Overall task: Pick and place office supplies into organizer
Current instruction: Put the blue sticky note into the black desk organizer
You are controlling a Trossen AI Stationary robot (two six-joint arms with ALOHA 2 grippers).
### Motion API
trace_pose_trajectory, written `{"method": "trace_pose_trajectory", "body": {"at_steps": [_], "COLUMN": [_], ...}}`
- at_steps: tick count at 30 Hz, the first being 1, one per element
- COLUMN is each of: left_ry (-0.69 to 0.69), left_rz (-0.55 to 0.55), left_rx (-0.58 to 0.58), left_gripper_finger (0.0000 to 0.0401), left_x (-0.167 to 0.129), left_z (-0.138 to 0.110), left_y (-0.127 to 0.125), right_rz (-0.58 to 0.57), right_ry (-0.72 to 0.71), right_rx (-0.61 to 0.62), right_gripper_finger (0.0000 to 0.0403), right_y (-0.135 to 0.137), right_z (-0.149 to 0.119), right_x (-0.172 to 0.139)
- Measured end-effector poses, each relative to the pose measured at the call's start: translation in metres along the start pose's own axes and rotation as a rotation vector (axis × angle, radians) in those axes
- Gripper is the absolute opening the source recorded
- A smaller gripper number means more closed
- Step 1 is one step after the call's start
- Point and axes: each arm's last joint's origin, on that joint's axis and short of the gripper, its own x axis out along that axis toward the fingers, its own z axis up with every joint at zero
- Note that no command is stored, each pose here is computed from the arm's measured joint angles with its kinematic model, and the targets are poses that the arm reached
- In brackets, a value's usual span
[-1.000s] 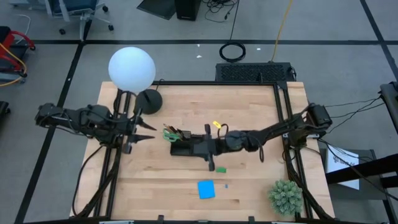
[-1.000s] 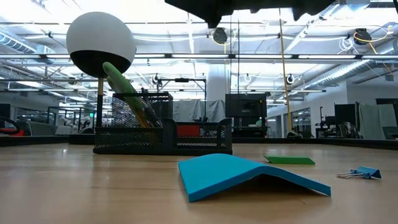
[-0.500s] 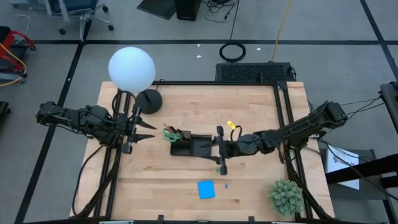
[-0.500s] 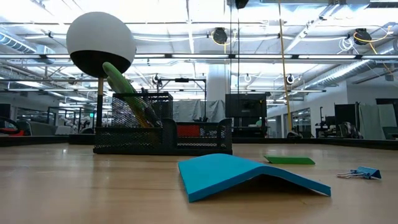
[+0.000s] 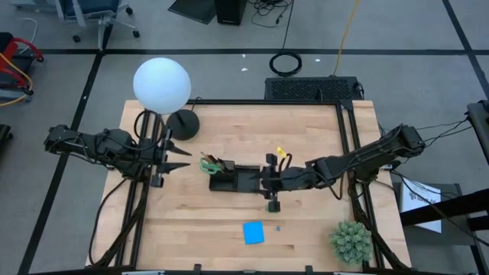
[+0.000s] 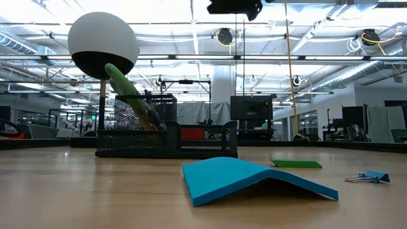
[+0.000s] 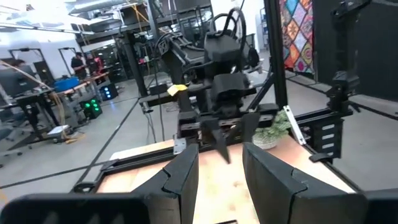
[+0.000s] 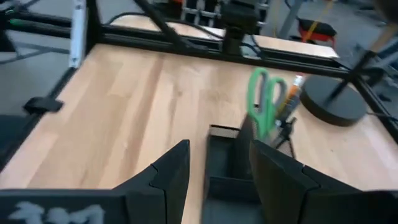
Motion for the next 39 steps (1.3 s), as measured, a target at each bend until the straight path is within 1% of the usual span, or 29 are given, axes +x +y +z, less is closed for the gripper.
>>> {"method": "trace_pose_trajectory", "body": {"at_steps": [4,8,12,16,20,23,26,29,32,37,39], "left_ry": [0.009,0.015,0.024,0.029,0.020,0.021,0.022,0.023,0.024,0.030,0.028], "left_rz": [0.034,0.048,0.046,0.045,0.047,0.047,0.048,0.048,0.048,0.047,0.047], "left_rx": [0.001,-0.004,-0.006,-0.005,-0.006,-0.006,-0.007,-0.008,-0.007,-0.006,-0.006], "left_gripper_finger": [0.0131,0.0131,0.0131,0.0131,0.0131,0.0131,0.0131,0.0131,0.0131,0.0131,0.0131], "left_x": [0.000,0.000,0.000,0.002,0.002,0.002,0.002,0.002,0.002,0.003,0.003], "left_z": [0.000,-0.001,-0.002,-0.002,-0.001,-0.001,-0.002,-0.002,-0.002,-0.002,-0.002], "left_y": [0.001,0.001,0.001,0.001,0.001,0.001,0.001,0.001,0.001,0.001,0.001], "right_rz": [0.053,0.074,0.134,0.194,0.208,0.214,0.224,0.225,0.245,0.274,0.280], "right_ry": [-0.016,0.033,0.065,0.117,0.229,0.310,0.357,0.420,0.482,0.551,0.573], "right_rx": [0.011,0.019,0.054,0.064,0.062,0.027,-0.017,-0.040,-0.048,0.010,0.007], "right_gripper_finger": [0.0155,0.0155,0.0155,0.0155,0.0155,0.0155,0.0155,0.0155,0.0155,0.0155,0.0155], "right_y": [0.002,0.008,0.017,0.029,0.042,0.052,0.062,0.068,0.074,0.081,0.086], "right_z": [0.002,-0.007,-0.014,-0.023,-0.024,-0.019,-0.011,-0.011,-0.020,-0.033,-0.040], "right_x": [0.002,0.010,0.017,0.023,0.030,0.037,0.043,0.050,0.057,0.067,0.071]}}
